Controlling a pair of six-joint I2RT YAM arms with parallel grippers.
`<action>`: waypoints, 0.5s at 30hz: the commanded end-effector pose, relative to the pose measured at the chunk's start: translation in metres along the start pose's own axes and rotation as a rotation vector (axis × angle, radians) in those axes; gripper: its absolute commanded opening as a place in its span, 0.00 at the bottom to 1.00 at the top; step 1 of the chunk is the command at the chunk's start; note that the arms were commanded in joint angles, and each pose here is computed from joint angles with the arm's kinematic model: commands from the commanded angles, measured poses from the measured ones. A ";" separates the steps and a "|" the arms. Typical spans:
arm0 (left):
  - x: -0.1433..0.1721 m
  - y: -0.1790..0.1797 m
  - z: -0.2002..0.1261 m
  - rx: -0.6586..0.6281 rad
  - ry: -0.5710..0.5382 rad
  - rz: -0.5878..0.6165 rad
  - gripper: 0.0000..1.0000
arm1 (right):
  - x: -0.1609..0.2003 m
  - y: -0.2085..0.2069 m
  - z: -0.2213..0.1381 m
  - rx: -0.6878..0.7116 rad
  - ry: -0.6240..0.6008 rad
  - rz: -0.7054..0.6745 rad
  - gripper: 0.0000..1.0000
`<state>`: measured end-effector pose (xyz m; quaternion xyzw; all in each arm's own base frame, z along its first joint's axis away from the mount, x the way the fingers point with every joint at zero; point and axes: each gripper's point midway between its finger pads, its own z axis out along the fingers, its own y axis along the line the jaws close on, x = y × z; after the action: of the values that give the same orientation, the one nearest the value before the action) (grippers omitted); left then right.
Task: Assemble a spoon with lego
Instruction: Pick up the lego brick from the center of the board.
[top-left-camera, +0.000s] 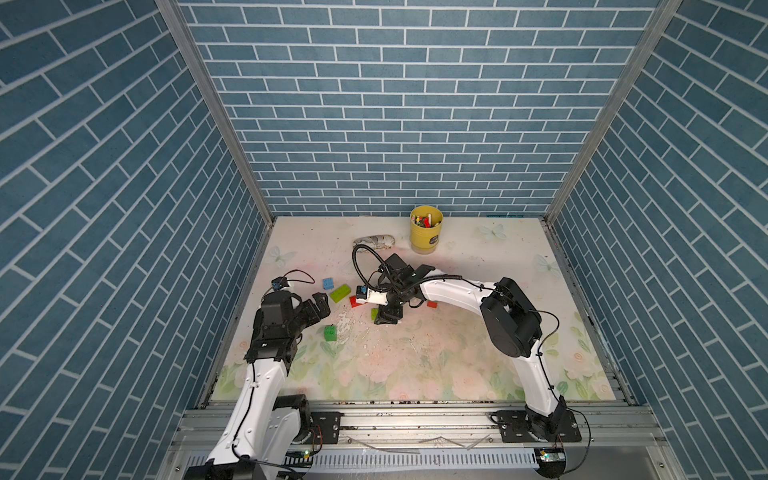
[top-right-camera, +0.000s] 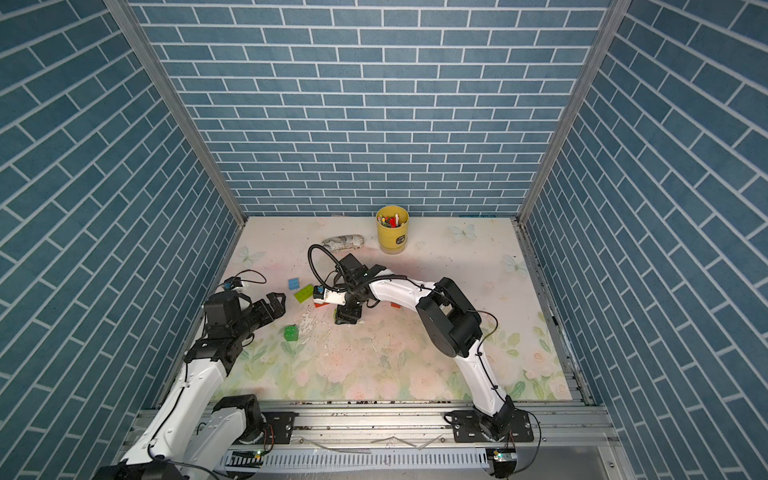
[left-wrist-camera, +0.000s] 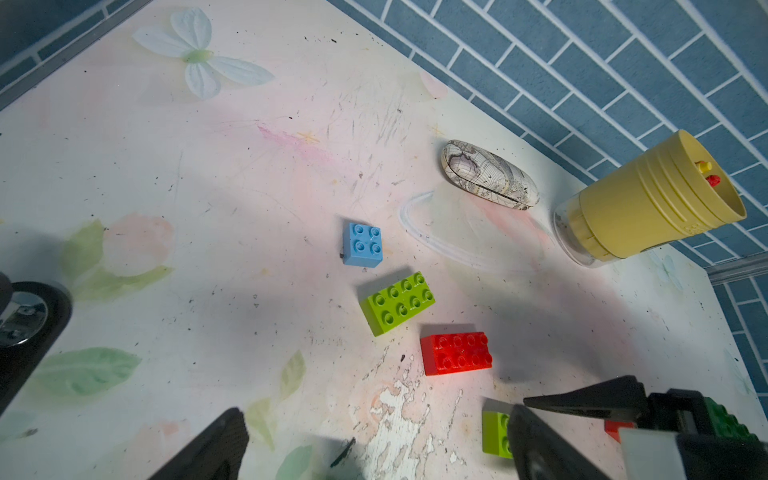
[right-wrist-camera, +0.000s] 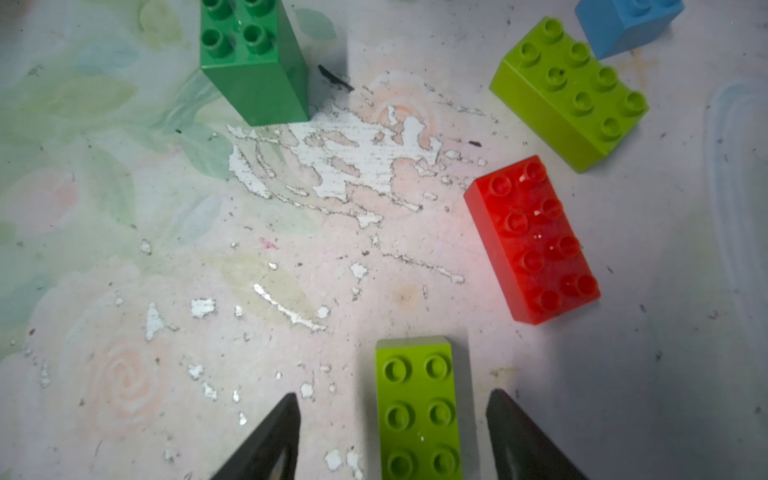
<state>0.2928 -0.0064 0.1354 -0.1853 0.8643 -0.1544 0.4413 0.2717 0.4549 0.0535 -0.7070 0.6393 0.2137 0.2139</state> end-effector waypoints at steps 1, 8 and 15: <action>0.001 0.002 0.000 -0.002 -0.001 -0.006 0.99 | 0.001 -0.007 0.011 0.003 0.006 -0.064 0.67; 0.002 0.001 0.002 0.004 0.007 -0.006 0.99 | 0.009 -0.002 0.020 -0.029 0.027 -0.050 0.54; 0.003 0.001 0.002 0.004 0.010 -0.005 0.99 | 0.008 0.000 0.021 -0.038 0.033 -0.051 0.44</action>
<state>0.2928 -0.0076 0.1349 -0.1840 0.8649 -0.1578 0.4395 0.2735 0.4562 0.0293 -0.7152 0.6387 0.2065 0.1945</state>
